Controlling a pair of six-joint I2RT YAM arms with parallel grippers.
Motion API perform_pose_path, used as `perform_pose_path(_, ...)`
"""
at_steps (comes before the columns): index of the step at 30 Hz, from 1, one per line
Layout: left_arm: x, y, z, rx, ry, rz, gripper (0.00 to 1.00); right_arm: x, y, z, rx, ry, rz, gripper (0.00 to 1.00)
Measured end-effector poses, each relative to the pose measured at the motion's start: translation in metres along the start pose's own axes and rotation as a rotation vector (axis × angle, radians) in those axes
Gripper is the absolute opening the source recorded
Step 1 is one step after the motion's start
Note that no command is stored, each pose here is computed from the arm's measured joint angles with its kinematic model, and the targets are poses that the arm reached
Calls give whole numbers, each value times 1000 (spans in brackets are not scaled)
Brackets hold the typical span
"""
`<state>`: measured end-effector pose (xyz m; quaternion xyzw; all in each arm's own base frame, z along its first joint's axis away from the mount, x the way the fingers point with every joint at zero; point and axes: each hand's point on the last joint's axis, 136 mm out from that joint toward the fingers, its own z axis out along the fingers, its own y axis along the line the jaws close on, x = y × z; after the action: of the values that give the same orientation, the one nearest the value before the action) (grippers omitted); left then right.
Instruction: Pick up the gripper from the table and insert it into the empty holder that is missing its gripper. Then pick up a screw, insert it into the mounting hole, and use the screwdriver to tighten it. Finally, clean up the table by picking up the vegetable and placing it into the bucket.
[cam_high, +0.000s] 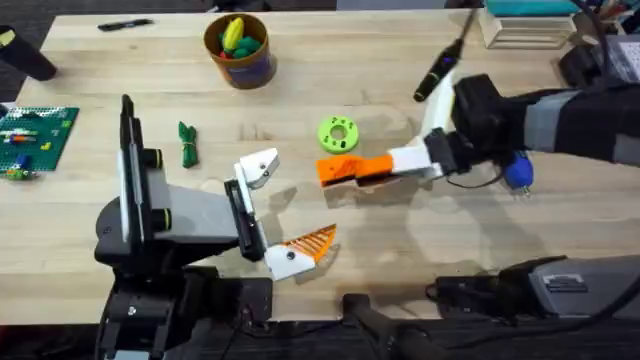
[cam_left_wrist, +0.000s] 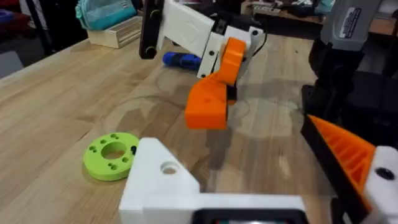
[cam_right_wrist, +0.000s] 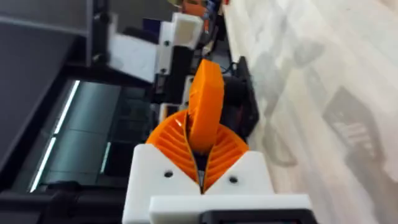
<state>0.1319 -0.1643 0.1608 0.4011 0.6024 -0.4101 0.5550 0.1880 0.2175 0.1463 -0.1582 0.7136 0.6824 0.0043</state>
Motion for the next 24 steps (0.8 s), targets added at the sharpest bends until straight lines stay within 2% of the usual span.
perform_pose_path(3,0,5,0,-29,0,6,986,-14,-5,9,28,15,-18,5)
perform_pose_path(4,-1,12,0,-68,0,11,985,-34,-1,22,44,18,-11,5)
perform_pose_path(5,-1,13,0,-73,0,12,986,-37,1,25,41,21,-7,5)
perform_pose_path(12,-1,14,-1,-83,0,13,985,-31,9,45,29,73,46,5)
perform_pose_path(24,-1,15,-1,-85,0,13,986,-36,21,54,2,88,-50,5)
